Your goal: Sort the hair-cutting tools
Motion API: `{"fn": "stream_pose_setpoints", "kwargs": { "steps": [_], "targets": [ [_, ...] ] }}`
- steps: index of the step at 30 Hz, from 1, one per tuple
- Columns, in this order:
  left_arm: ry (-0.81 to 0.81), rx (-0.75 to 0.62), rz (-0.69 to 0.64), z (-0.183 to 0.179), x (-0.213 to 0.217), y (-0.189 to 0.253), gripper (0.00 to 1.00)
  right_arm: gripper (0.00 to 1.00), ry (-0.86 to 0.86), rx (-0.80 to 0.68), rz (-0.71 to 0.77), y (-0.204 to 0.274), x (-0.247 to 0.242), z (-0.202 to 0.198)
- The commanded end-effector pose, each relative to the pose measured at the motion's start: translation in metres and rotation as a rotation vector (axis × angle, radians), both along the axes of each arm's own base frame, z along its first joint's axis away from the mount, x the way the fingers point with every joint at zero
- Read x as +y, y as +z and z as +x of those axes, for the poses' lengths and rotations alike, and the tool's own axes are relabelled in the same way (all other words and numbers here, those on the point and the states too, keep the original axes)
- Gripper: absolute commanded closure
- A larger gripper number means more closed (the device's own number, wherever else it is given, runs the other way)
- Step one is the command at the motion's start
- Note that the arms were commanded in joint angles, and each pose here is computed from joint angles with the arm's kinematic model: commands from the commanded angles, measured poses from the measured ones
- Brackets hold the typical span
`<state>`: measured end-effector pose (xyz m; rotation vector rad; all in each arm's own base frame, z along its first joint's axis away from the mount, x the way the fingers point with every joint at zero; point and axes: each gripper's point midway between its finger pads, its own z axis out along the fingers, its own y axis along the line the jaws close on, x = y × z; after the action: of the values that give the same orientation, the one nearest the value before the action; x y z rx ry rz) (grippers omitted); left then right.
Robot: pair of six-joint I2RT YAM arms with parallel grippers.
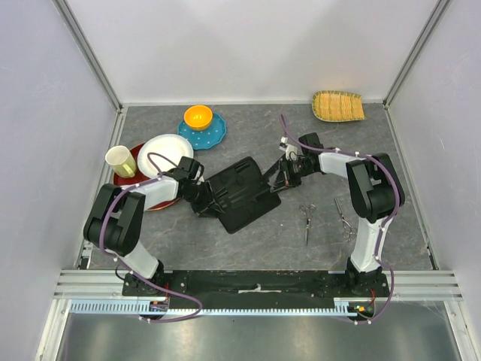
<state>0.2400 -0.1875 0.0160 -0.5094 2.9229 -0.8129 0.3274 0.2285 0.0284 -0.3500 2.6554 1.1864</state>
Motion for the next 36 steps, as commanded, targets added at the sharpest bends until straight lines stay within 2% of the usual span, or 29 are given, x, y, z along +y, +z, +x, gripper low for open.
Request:
{"fn": "stream_pose_setpoints", "kwargs": {
  "steps": [1, 13, 25, 31, 35, 36],
  "targets": [
    [-0.032, -0.102, 0.179, 0.021, 0.025, -0.025, 0.53, 0.99, 0.056, -0.088, -0.048, -0.007, -0.001, 0.018],
    [-0.061, -0.12, 0.183, 0.027, 0.021, -0.023, 0.51, 0.99, 0.223, -0.059, -0.046, -0.019, 0.024, 0.007],
    [-0.056, -0.123, 0.155, 0.029, 0.012, -0.022, 0.49, 0.97, 0.204, -0.026, -0.06, -0.033, 0.054, 0.001],
    [-0.052, -0.122, 0.152, 0.029, 0.011, -0.022, 0.49, 0.91, 0.189, -0.005, -0.065, -0.04, 0.054, -0.008],
    [-0.053, -0.116, 0.154, 0.028, 0.011, -0.024, 0.49, 0.78, 0.169, -0.015, -0.078, -0.04, 0.054, -0.003],
    [-0.054, -0.114, 0.153, 0.028, 0.011, -0.024, 0.49, 0.77, 0.17, -0.013, -0.077, -0.04, 0.055, -0.003]
  ]
}}
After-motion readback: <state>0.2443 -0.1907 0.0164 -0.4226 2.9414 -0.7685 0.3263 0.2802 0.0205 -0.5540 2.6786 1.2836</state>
